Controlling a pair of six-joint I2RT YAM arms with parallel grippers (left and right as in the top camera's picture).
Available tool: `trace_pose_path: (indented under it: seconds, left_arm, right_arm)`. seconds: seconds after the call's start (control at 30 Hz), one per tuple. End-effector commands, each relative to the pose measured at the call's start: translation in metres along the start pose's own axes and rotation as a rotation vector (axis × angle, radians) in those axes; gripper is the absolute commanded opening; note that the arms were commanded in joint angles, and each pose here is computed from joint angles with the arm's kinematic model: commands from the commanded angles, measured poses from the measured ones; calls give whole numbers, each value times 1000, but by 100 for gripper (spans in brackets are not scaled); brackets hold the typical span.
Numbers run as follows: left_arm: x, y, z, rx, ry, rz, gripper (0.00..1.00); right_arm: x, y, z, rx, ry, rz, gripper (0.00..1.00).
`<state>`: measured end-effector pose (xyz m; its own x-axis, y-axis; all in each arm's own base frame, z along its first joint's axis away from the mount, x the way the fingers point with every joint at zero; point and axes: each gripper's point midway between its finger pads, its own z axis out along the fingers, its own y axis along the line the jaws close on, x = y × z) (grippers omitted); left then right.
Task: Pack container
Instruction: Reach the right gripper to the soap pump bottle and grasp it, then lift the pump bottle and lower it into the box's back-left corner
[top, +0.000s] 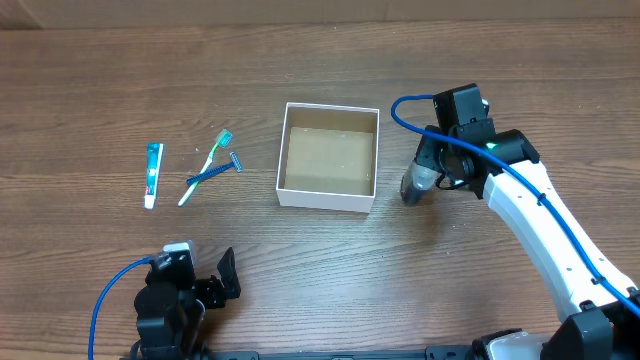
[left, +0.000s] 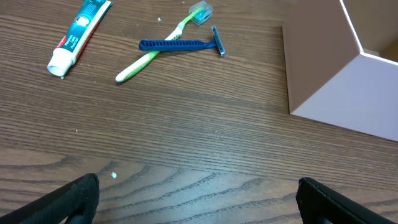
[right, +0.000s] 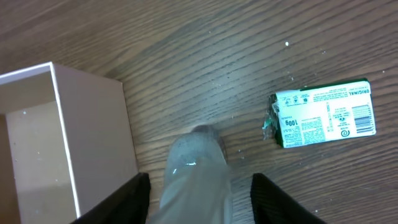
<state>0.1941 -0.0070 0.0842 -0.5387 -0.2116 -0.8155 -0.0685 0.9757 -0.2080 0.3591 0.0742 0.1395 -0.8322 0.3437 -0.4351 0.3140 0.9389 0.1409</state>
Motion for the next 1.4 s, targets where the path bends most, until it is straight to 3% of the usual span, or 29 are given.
trace_pose_path:
  seconds: [0.0,0.1,0.4,0.5,0.8,1.1,1.23,1.37]
  left_arm:
    - [4,1,2,1,5,-13,100]
    - [4,1,2,1,5,-13,100]
    - [4,1,2,1,5,-13,100]
    - [4,1,2,1,5,-13,100]
    - [4,1,2,1,5,-13,100]
    - [4,1,2,1,5,-13,100]
    - [4,1,2,1,5,-13,100]
    - [4,1,2,1,5,-13,100]
  right_arm:
    - [-6,1,-5,8,-23,-28,47]
    - [-2,-1,0,12,-17,-57,44]
    - [-6,2,3,2,-39,-136,20]
    - [-13,6,-2,-9,-57,-175,18]
    - [-45,25,-74,-102,-134,-166,18]
    - [-62,72,-193,-323,-258,-222,18]
    - [-50,121,-209,-445,-297,-281,19]
    - [-36,166,-194,-502,-268,-318,19]
